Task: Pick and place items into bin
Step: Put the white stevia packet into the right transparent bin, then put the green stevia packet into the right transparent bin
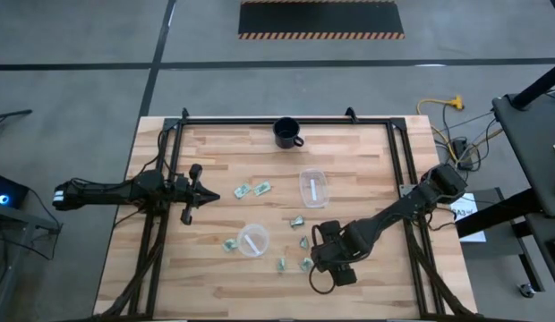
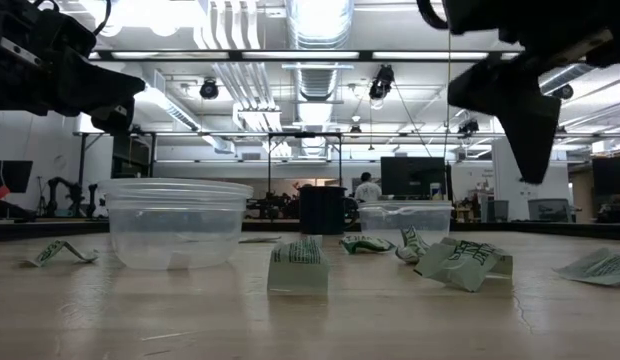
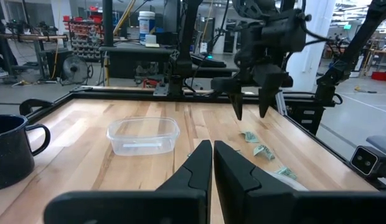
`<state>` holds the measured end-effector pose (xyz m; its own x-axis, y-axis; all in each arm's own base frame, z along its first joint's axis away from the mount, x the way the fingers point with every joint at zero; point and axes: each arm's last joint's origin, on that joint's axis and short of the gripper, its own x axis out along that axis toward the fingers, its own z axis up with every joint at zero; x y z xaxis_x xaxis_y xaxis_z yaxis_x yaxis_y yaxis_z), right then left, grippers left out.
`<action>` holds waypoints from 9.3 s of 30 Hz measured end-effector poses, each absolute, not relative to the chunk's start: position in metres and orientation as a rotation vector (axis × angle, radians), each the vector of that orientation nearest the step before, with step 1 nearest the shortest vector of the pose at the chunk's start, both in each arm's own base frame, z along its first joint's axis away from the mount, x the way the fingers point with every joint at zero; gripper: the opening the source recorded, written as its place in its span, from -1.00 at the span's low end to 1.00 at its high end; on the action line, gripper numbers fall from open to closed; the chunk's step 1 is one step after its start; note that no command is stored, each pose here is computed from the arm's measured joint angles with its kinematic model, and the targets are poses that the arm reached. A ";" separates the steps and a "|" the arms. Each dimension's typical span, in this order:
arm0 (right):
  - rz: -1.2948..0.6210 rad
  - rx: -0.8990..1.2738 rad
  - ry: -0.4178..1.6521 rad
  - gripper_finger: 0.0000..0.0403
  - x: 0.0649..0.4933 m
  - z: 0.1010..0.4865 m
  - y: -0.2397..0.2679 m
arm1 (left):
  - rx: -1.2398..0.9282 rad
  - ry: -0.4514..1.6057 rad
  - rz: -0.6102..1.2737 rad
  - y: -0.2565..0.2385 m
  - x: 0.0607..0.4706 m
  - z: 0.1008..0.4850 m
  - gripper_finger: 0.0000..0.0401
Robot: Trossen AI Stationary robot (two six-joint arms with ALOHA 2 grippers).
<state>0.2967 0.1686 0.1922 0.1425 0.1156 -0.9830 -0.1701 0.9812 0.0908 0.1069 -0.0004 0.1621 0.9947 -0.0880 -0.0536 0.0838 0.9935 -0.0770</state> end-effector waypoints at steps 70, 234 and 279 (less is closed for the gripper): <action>-0.148 -0.359 1.345 -0.96 0.296 0.186 0.155 | -0.075 0.057 -0.086 0.000 0.107 0.162 -1.00; 0.096 -0.226 0.994 0.02 0.317 0.270 0.055 | -0.075 0.057 -0.086 0.000 0.107 0.162 -1.00; 0.257 0.036 0.862 0.02 0.306 0.208 0.105 | -0.075 0.057 -0.086 0.000 0.107 0.162 -1.00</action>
<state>0.3055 0.1054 0.2080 0.6223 0.2382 -0.7456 -0.2096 0.9685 0.1344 0.1069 -0.0004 0.1621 0.9947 -0.0881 -0.0532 0.0838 0.9935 -0.0772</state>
